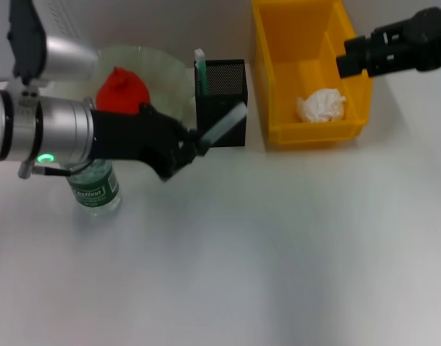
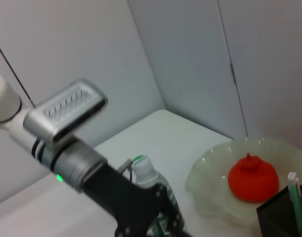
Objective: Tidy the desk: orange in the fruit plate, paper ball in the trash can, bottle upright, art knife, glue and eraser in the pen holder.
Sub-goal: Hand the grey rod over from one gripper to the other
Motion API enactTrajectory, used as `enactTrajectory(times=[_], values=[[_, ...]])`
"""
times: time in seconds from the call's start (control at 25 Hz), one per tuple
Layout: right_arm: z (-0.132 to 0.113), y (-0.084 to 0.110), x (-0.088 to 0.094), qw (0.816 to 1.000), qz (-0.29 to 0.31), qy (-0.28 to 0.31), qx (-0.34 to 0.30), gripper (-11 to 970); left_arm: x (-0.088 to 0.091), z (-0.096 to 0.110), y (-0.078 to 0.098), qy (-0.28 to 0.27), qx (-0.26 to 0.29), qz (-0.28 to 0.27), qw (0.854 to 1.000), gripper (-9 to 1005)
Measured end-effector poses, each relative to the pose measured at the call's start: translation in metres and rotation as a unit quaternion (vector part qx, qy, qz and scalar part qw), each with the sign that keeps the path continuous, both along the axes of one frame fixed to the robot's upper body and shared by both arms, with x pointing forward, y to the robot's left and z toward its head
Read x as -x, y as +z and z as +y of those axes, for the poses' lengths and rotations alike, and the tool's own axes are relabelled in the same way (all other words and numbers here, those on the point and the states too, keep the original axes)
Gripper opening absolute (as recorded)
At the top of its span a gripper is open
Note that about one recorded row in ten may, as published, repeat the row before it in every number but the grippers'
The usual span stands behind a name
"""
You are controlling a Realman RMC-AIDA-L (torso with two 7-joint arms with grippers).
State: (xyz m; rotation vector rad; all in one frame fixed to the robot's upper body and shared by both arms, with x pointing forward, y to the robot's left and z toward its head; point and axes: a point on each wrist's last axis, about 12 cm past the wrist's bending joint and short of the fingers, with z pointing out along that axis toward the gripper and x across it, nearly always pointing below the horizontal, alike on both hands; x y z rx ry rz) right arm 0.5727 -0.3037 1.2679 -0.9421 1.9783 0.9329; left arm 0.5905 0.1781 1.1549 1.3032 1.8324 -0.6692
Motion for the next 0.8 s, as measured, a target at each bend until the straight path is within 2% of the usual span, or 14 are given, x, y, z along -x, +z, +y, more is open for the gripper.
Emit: enactTrajectory(times=[0.12, 0.16, 0.28, 0.4, 0.52, 0.8], values=[[-0.001, -0.006, 0.004, 1.000, -0.004, 0.009, 0.006, 466, -0.002, 0.001, 0.001, 0.004, 0.013, -0.001, 1.000, 141], [-0.002, -0.008, 0.006, 1.000, -0.004, 0.010, 0.008, 466, -0.003, 0.001, 0.003, 0.006, 0.033, -0.004, 0.999, 141], [-0.005, -0.013, 0.009, 1.000, -0.002, 0.010, 0.012, 465, -0.003, 0.001, 0.003, 0.006, 0.033, -0.004, 0.999, 140], [-0.008, -0.015, 0.014, 1.000, -0.001, 0.015, 0.016, 465, -0.006, 0.002, 0.010, 0.011, 0.062, -0.019, 0.998, 139], [-0.010, -0.016, 0.018, 1.000, 0.001, 0.024, 0.020, 464, -0.013, 0.009, 0.017, 0.041, 0.111, -0.034, 0.992, 137], [-0.001, -0.026, 0.019, 0.999, -0.023, 0.043, 0.015, 463, -0.014, 0.012, 0.026, 0.047, 0.158, -0.051, 0.985, 135]])
